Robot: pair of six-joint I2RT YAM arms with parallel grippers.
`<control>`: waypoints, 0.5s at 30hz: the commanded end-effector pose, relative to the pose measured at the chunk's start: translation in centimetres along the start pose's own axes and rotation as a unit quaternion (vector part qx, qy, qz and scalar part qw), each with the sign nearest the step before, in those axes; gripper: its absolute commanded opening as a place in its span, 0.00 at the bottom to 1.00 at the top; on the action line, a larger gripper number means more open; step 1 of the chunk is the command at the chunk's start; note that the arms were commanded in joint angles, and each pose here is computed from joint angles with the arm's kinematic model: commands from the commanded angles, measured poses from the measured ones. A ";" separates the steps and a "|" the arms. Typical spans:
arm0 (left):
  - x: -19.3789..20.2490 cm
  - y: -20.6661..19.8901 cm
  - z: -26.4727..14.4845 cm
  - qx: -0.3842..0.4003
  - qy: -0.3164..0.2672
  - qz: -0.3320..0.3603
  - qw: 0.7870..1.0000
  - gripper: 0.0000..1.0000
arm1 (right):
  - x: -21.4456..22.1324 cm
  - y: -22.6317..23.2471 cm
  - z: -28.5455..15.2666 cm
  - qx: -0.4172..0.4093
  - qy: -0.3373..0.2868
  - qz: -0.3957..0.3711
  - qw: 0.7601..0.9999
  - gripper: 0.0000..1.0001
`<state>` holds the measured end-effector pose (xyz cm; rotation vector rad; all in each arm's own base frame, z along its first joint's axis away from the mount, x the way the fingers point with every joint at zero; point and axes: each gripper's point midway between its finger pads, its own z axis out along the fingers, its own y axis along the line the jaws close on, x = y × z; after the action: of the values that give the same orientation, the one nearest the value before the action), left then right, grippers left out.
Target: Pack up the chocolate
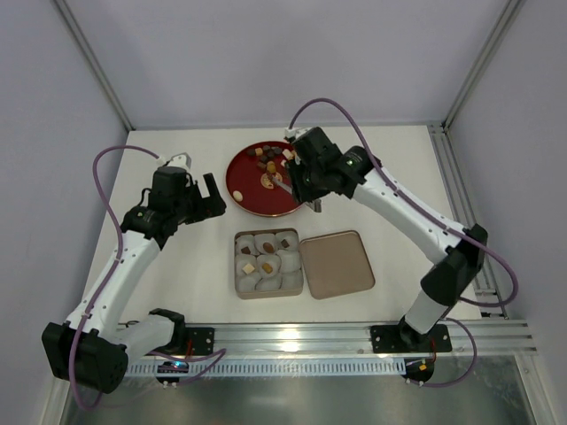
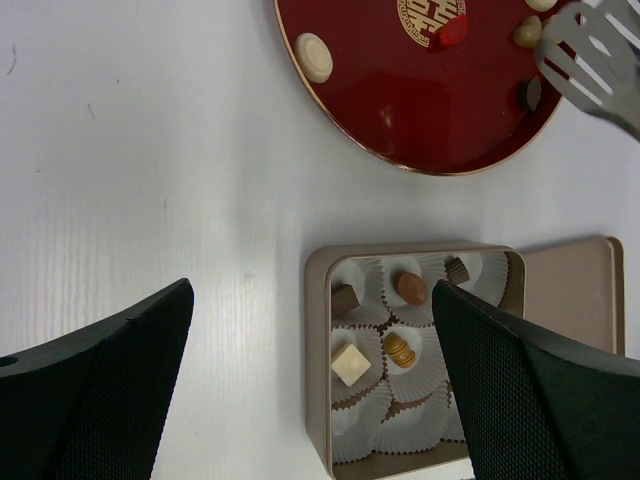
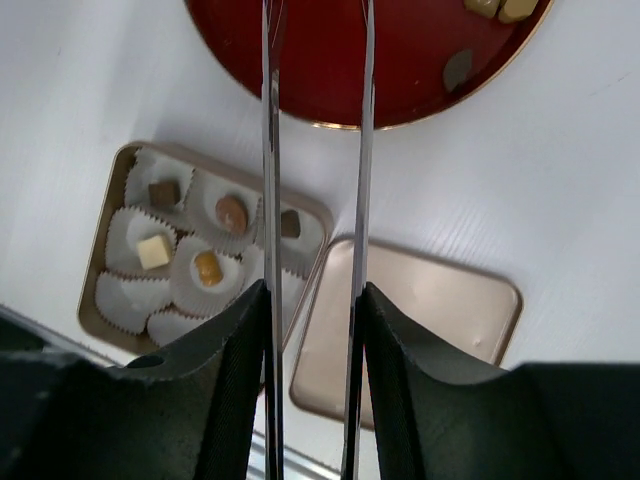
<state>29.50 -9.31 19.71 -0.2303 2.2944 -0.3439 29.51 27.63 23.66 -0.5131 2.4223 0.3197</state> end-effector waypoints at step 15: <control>-0.7 -0.3 -0.2 0.011 -0.016 -0.007 1.000 1.00 | -4.1 -2.6 9.9 0.026 0.053 0.014 0.998 0.43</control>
<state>29.46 -9.28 19.58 -0.2312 2.2974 -0.3429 38.83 28.90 15.92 -0.4785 2.5879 0.1882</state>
